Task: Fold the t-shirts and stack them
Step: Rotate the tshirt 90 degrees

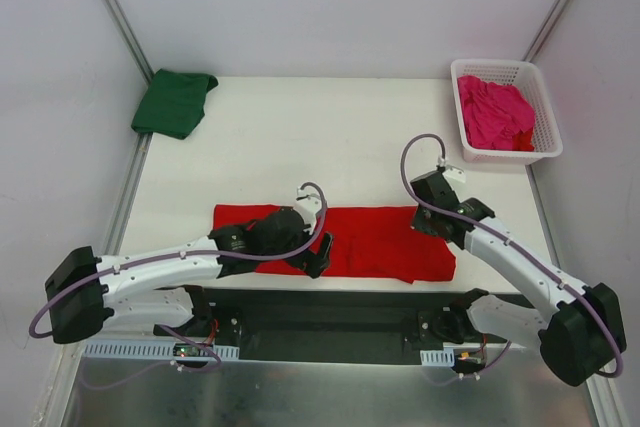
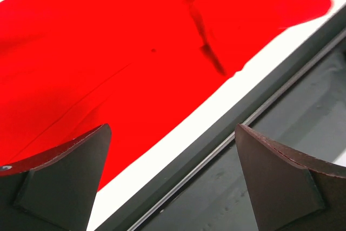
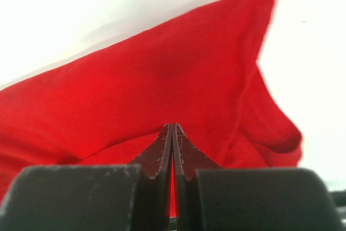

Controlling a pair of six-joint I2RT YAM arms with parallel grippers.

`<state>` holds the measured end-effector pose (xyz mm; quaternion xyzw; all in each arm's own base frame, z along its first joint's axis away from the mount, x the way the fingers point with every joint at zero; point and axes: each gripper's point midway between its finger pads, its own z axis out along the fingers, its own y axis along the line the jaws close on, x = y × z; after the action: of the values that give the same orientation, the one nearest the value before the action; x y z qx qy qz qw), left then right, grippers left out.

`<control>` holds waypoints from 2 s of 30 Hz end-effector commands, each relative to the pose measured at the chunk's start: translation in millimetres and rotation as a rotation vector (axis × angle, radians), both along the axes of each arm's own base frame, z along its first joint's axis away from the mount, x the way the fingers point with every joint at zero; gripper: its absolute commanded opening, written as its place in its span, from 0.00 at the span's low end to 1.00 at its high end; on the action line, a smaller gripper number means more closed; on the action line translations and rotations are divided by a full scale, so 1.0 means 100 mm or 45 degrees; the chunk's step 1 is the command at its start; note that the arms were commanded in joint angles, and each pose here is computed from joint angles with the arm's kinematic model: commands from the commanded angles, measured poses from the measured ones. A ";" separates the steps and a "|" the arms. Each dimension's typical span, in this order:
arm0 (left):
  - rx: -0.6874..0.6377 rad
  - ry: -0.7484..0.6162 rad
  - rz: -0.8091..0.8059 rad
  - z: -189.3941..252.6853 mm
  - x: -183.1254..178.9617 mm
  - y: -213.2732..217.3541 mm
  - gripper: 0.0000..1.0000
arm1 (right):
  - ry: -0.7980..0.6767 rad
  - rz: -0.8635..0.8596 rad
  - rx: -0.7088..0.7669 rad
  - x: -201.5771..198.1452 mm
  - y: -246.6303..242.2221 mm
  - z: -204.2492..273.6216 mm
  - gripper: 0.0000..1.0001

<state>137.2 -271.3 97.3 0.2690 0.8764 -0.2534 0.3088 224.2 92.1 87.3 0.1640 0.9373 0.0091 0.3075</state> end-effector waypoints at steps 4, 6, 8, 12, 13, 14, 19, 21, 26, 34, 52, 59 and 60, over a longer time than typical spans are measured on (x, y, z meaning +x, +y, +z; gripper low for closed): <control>0.073 0.015 0.176 -0.16 0.05 0.38 0.99 | -0.038 0.266 0.132 0.11 0.52 0.00 0.02; 0.048 0.023 0.216 -0.15 0.07 0.43 0.99 | -0.031 0.327 0.139 0.10 0.63 -0.02 0.02; 0.050 0.023 0.251 -0.17 0.10 0.52 0.99 | -0.011 0.357 0.127 0.09 0.70 -0.07 0.02; 0.058 -0.018 0.325 -0.12 0.28 0.65 0.99 | 0.027 0.369 0.116 0.07 0.77 -0.16 0.02; 0.058 -0.026 0.338 -0.10 0.32 0.67 0.99 | 0.047 0.375 0.111 0.07 0.78 -0.21 0.02; 0.071 -0.037 0.348 -0.11 0.37 0.70 0.99 | 0.062 0.382 0.108 0.06 0.80 -0.24 0.02; 0.095 -0.059 0.370 -0.12 0.61 0.73 0.99 | 0.095 0.409 0.128 0.03 0.91 -0.34 0.02; 0.104 -0.048 0.365 -0.17 0.66 0.70 0.99 | 0.112 0.416 0.130 0.02 0.94 -0.38 0.02; 0.104 0.010 0.338 -0.33 0.71 0.62 0.99 | 0.155 0.419 0.123 0.00 0.97 -0.47 0.02; 0.147 0.083 0.305 -0.54 0.72 0.58 0.99 | 0.273 0.424 0.091 0.00 1.04 -0.74 0.02; 0.166 0.121 0.233 -0.58 1.07 0.41 0.99 | 0.346 0.238 -0.025 0.38 0.76 -0.88 0.02; 0.146 0.142 0.170 -0.59 1.21 0.19 0.98 | 0.354 0.160 -0.039 0.51 0.54 -0.86 0.02; 0.139 0.146 0.160 -0.59 1.22 0.16 0.98 | 0.353 0.151 -0.039 0.53 0.50 -0.86 0.02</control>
<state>248.7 -235.5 28.0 0.1937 0.9340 -0.1673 0.2493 283.1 176.7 17.0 0.0897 0.9737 0.0494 0.2036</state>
